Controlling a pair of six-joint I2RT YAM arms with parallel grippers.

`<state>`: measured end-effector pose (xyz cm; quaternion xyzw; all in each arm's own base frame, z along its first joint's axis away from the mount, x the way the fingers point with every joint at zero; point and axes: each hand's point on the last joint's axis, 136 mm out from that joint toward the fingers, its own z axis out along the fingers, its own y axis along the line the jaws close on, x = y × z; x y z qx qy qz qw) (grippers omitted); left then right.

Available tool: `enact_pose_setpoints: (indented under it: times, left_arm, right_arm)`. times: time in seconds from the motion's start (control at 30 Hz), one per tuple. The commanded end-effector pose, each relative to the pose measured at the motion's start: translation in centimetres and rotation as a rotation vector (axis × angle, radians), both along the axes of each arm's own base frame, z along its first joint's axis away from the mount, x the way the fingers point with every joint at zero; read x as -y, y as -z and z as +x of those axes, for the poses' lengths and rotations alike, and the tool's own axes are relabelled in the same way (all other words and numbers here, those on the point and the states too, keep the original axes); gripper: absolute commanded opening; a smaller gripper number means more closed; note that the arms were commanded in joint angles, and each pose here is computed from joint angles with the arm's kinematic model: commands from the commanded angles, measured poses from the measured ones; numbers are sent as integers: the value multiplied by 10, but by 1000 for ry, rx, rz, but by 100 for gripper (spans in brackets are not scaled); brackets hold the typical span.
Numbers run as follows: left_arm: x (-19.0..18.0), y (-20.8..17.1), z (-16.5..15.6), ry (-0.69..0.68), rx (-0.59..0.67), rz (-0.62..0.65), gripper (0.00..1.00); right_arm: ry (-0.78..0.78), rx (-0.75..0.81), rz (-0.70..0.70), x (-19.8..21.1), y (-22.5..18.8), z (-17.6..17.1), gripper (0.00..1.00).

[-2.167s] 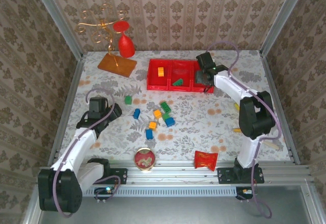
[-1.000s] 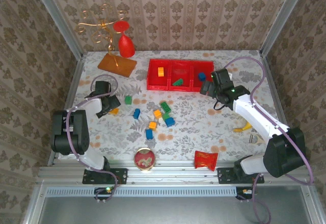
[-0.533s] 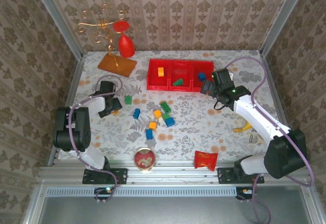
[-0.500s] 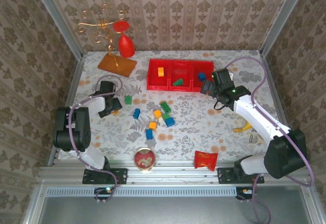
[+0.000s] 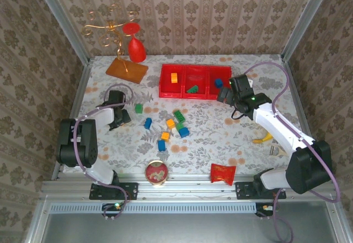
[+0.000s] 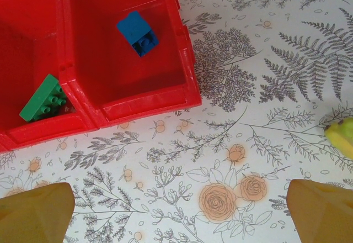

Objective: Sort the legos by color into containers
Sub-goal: Pick up the lego from the middle-left of the table.

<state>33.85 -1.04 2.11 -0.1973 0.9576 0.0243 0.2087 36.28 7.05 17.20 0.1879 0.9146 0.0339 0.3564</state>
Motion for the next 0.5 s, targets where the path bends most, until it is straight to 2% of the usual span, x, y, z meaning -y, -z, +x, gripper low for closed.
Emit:
enact_pose_setpoints:
  times: [0.0, 0.3, 0.47]
  left_arm:
    - [4, 10, -6, 19, -27, -16, 51]
    - [6, 9, -9, 24, -13, -27, 40]
    - [7, 0, -9, 34, 23, -30, 39]
  right_arm:
    - [27, -6, -12, 4, -1, -4, 100]
    - [36, -18, -23, 8, -1, -10, 100]
    - [44, -14, -24, 10, -2, -15, 100]
